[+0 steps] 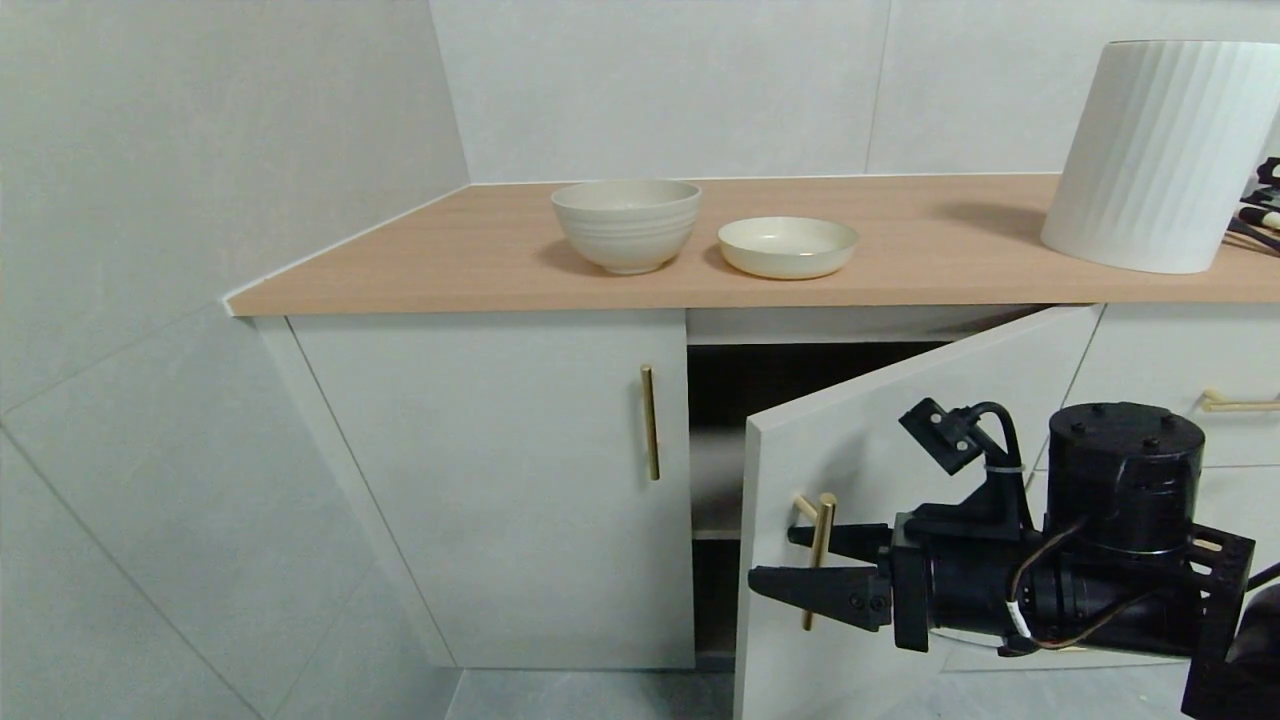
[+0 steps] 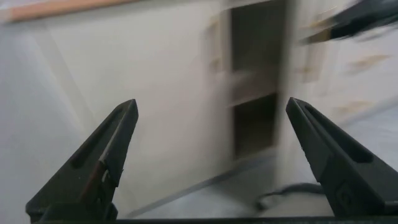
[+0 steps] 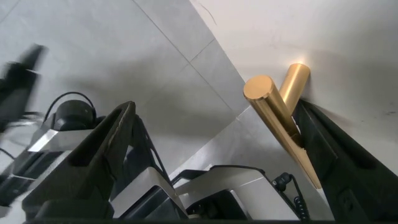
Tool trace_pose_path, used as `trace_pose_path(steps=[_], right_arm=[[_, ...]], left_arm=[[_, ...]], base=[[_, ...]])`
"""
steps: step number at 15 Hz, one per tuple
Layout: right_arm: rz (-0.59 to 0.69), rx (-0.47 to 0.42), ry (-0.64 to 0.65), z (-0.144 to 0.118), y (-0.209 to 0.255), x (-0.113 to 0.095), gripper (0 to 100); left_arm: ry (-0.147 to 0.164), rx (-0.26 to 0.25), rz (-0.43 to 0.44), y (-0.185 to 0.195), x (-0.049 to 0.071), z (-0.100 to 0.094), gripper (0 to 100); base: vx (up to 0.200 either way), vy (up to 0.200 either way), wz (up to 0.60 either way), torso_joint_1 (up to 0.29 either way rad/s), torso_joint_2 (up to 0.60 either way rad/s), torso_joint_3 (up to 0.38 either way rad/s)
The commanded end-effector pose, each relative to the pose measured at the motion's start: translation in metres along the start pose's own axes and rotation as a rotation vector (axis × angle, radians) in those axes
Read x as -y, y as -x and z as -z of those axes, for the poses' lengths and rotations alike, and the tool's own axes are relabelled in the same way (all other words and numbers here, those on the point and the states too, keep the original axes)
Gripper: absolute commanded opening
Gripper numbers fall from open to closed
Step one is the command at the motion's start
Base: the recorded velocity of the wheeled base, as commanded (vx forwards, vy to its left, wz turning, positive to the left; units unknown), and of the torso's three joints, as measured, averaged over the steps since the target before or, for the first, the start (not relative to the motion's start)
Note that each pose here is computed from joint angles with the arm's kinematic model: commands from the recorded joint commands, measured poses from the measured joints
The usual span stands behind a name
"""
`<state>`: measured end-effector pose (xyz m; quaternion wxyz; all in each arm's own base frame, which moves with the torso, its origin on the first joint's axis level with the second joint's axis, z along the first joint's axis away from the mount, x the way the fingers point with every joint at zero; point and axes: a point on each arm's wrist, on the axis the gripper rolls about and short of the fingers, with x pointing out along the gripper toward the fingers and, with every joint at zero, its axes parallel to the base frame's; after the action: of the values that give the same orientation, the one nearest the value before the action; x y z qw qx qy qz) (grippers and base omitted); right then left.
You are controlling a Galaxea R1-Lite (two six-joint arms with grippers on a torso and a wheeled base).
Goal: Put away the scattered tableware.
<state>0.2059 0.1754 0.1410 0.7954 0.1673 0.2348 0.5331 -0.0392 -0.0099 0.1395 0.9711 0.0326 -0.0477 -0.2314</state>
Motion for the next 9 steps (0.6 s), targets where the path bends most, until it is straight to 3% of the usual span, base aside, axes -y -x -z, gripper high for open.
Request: trace_pose_path(steps=[1,3,5,7,9], right_arm=[[-0.009,-0.012,-0.002,0.002,-0.002,-0.001,100],[-0.01,-0.018,-0.007,0.003,-0.004,0.0,100],[-0.007,-0.019,-0.007,0.004,-0.004,0.0,100],[-0.009,-0.016,-0.006,0.003,-0.004,0.0,100],[-0.008,-0.017,-0.005,0.003,-0.005,0.0,100]], left_arm=[[0.09,-0.11,0.171,-0.033,-0.015,-0.054,100],[0.169,-0.236,0.237,-0.078,-0.037,-0.073,100],[0.231,-0.339,0.325,-0.126,-0.054,-0.075,100],[0.258,-0.391,0.374,-0.17,-0.063,-0.058,100],[0.29,-0.463,0.434,-0.205,-0.063,-0.033,100]], base=[[0.0,0.0,0.0,0.0,0.0,0.0],[0.0,0.0,0.0,0.0,0.0,0.0],[0.0,0.0,0.0,0.0,0.0,0.0],[0.0,0.0,0.0,0.0,0.0,0.0],[0.0,0.0,0.0,0.0,0.0,0.0]])
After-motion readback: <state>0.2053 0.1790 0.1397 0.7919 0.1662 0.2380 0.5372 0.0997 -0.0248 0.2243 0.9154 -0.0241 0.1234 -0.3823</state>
